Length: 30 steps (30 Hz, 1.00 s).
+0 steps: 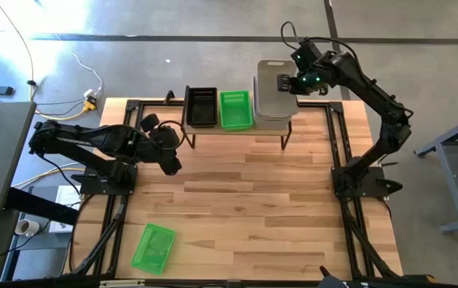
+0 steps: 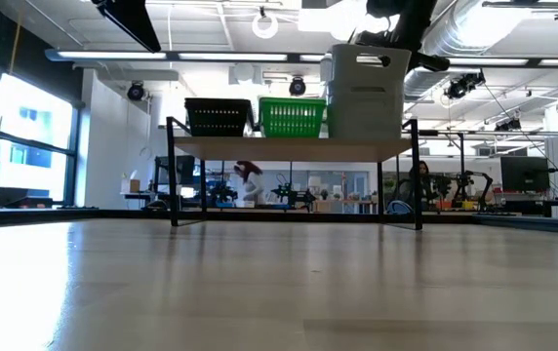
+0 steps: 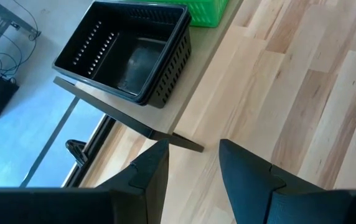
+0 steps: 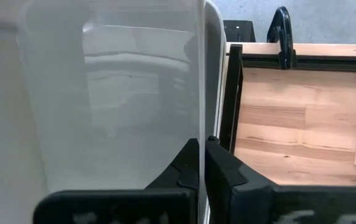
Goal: Stack baskets on shelf by color
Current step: Stack the gray bin on top of the stacked gray bins on the shelf
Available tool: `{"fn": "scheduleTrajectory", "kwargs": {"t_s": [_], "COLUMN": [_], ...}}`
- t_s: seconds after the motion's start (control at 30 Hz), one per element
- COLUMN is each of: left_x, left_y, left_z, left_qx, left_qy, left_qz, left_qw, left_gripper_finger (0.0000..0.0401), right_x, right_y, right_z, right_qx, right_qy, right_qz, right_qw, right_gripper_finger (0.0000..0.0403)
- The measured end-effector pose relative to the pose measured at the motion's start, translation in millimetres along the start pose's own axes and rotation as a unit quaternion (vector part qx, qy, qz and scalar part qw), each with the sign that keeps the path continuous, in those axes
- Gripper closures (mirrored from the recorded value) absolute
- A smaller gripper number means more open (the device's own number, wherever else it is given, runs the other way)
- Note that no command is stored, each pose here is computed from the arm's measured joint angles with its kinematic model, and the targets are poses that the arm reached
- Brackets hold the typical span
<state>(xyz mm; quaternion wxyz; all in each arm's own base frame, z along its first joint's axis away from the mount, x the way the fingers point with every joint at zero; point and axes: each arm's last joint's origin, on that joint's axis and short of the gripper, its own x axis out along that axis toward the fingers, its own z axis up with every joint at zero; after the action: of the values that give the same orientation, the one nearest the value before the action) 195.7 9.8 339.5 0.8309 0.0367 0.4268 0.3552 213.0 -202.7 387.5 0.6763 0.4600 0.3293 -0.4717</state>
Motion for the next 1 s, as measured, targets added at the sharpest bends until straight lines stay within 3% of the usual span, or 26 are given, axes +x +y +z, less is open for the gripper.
{"fn": "scheduleTrajectory", "kwargs": {"t_s": [0.53,1.0], "left_x": [0.0,0.0], "left_y": [0.0,-0.1], "left_z": [0.0,0.0], "left_qx": [0.001,0.001], "left_qy": [0.000,0.000], "left_qz": [0.000,0.000], "left_qw": [1.000,1.000], "left_gripper_finger": [0.0270,0.0270], "right_x": [0.0,-1.4], "right_y": [0.2,-0.7], "right_z": [0.4,4.8], "right_qx": [-0.013,-0.033], "right_qy": [-0.003,-0.017], "right_qz": [0.000,0.009], "right_qw": [1.000,0.999], "right_gripper_finger": [0.0399,0.0306]}}
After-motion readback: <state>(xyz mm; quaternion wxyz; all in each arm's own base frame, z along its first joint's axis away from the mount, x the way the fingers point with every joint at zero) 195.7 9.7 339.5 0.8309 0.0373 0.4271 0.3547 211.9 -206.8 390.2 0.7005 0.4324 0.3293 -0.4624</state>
